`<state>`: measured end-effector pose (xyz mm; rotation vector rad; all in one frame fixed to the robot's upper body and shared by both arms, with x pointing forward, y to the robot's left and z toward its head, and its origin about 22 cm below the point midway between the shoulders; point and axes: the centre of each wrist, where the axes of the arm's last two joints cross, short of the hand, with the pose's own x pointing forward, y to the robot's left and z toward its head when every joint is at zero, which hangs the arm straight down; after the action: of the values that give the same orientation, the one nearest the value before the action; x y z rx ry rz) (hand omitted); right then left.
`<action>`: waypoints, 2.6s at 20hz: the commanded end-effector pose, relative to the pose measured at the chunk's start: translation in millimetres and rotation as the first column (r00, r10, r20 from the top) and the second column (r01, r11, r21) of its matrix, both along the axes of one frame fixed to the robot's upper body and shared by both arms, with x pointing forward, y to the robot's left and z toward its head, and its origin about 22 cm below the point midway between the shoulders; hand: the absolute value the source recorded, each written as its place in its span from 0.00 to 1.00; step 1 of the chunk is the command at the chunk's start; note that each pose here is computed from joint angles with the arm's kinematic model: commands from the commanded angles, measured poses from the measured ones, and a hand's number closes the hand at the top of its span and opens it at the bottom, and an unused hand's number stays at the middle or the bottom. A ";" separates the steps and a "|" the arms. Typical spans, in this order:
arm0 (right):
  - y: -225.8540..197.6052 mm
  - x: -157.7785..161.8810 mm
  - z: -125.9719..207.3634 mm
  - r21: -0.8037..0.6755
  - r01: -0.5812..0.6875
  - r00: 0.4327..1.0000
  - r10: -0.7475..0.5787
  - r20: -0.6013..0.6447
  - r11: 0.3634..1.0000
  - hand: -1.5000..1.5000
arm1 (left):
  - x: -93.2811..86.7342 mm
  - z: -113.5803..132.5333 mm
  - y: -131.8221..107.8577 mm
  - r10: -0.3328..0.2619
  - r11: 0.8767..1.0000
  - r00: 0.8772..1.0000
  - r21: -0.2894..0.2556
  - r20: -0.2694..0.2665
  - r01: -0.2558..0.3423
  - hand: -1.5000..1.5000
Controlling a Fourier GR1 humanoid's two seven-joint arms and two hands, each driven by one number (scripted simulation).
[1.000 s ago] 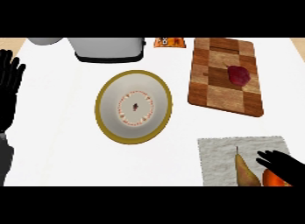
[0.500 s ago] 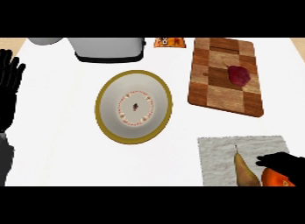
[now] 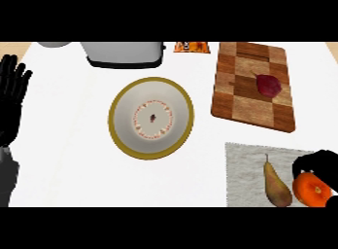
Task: Pick the squash from the placemat and place it in the bowl
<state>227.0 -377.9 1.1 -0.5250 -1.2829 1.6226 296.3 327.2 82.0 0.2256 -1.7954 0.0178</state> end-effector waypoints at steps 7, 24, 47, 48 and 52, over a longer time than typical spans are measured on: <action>-13.5 132.5 85.9 -0.095 0.070 0.995 -0.063 0.082 0.993 1.00 | 24.7 21.9 -37.1 -0.124 0.992 0.991 0.009 0.047 0.123 0.50; -29.1 195.5 188.8 0.247 -0.160 0.920 0.054 0.387 0.956 1.00 | 16.2 8.0 -16.1 -0.041 0.999 0.999 -0.010 0.006 0.041 0.50; 196.0 252.2 260.3 0.489 -0.377 0.925 0.350 0.150 0.786 1.00 | -3.7 -9.7 -0.6 0.019 1.000 0.999 0.013 -0.027 -0.018 0.50; 209.7 251.3 239.0 0.482 -0.386 0.920 0.366 0.139 0.787 1.00 | 6.9 -3.6 -0.9 0.032 0.999 0.999 0.008 -0.012 -0.031 0.50; 239.9 243.3 235.3 0.465 -0.383 0.918 0.386 0.093 0.798 1.00 | -3.0 -8.2 10.7 0.017 1.000 1.000 -0.003 -0.010 -0.017 0.50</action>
<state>476.4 -165.0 244.5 -0.0732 -1.8548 1.4637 296.2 330.7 72.2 0.2427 -1.7745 0.0326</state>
